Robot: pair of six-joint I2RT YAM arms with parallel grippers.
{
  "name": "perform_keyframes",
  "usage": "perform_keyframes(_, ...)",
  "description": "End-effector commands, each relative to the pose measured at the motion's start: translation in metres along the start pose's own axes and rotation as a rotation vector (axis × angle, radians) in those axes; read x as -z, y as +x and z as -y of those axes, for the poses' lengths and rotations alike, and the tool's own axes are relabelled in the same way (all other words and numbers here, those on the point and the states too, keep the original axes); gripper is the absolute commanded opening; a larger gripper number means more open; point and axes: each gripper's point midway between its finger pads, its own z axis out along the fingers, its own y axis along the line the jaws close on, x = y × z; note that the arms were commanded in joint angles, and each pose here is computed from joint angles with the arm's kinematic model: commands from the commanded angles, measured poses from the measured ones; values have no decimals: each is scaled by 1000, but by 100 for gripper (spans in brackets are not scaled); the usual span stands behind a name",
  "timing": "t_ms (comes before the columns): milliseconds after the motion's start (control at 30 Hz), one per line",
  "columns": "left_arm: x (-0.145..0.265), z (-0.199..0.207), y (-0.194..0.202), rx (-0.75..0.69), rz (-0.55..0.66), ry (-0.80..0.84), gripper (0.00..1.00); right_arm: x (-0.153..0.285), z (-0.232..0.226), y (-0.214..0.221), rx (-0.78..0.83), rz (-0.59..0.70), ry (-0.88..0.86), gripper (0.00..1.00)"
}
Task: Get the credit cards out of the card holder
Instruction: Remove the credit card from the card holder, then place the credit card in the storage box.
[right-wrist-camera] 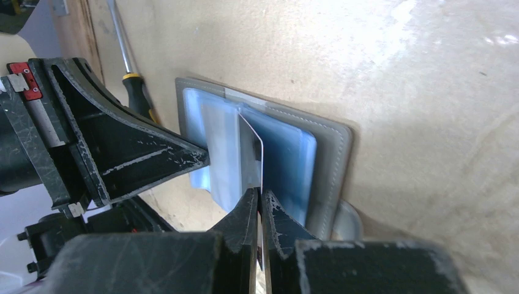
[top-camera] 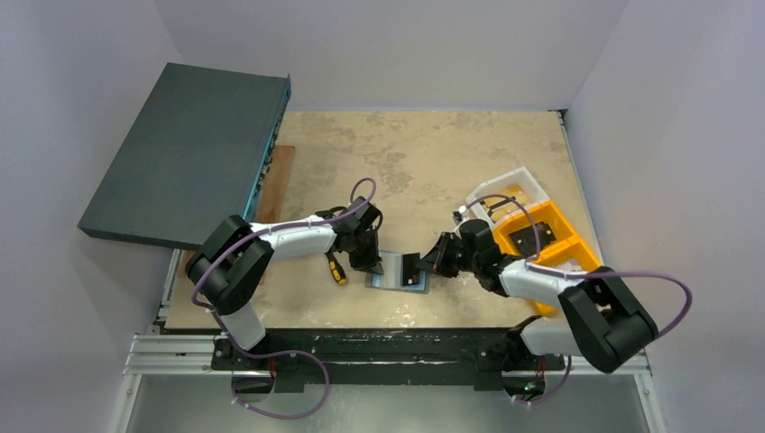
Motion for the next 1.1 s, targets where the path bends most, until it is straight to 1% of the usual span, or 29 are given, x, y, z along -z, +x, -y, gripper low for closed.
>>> perform_keyframes(0,-12,-49,20,5,-29,-180,0,16,34,4,5,22,166,0)
perform_keyframes(200,2,-33,10,-31,18,-116,0,30,22,-2,4,60,147,0)
perform_keyframes(467,35,14,-10,-137,79,8,0,38,5,-12,14,78,126,0)
perform_keyframes(533,46,27,-13,-165,91,40,8,40,1,-14,17,83,120,0)
perform_keyframes(600,59,37,-15,-186,109,71,20,43,-3,-18,18,92,117,0)
perform_keyframes(633,68,43,-17,-197,123,91,28,44,-5,-19,19,98,114,0)
perform_keyframes(700,81,48,-17,-217,134,109,50,49,-9,-23,18,109,114,0)
perform_keyframes(733,88,50,-18,-233,143,117,60,51,-12,-25,18,115,116,0)
perform_keyframes(800,103,52,-18,-259,155,125,76,57,-18,-33,15,138,127,0)
perform_keyframes(833,110,53,-17,-275,159,128,81,60,-18,-36,11,148,145,0)
perform_keyframes(900,125,52,-15,-314,162,128,86,70,-18,-45,6,187,190,0)
perform_keyframes(1000,144,47,-9,-351,169,129,87,88,-18,-62,-2,255,263,0)
perform_keyframes(1067,155,48,-1,-380,165,165,88,103,-13,-78,-6,315,346,0)
